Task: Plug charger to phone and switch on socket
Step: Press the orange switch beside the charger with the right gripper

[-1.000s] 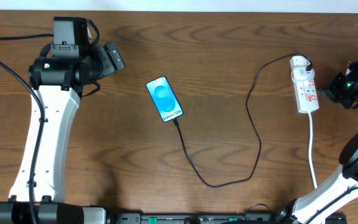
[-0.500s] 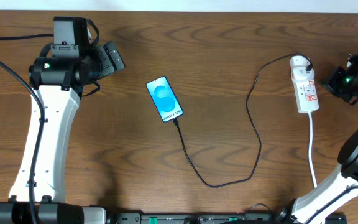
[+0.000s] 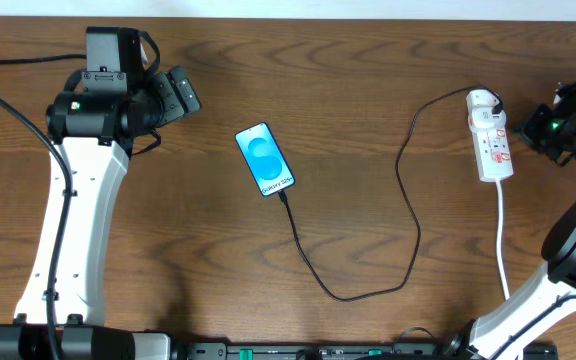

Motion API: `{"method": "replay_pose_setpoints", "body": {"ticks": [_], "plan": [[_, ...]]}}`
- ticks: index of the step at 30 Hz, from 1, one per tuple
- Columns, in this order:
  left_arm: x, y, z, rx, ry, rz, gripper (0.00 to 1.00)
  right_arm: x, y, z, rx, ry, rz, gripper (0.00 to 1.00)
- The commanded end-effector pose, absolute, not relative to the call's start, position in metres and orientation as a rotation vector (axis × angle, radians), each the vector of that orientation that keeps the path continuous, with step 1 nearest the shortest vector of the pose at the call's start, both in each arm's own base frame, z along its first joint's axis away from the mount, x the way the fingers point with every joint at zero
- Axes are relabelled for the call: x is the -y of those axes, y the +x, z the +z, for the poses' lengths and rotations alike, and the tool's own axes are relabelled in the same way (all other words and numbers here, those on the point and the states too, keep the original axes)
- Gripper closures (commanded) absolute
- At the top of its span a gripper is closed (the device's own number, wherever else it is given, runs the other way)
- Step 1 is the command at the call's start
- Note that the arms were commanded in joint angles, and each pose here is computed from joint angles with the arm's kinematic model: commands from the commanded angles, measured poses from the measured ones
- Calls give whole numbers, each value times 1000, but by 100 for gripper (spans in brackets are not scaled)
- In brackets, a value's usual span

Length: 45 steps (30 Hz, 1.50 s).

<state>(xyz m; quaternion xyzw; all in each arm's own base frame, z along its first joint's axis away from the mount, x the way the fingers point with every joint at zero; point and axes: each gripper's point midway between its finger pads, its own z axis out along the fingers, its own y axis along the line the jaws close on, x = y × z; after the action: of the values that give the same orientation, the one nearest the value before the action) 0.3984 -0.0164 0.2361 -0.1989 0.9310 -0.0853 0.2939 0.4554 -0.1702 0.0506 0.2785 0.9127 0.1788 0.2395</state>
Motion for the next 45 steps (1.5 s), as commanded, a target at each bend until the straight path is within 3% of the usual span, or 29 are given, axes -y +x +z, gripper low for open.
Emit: {"method": "replay_pose_setpoints", "body": {"ticks": [1, 45], "plan": [[15, 398, 233, -2485, -529, -214, 2, 161, 455, 29, -2529, 800, 532, 99], [15, 398, 233, -2485, -529, -213, 2, 147, 462, 22, -2553, 728, 534, 99]]}}
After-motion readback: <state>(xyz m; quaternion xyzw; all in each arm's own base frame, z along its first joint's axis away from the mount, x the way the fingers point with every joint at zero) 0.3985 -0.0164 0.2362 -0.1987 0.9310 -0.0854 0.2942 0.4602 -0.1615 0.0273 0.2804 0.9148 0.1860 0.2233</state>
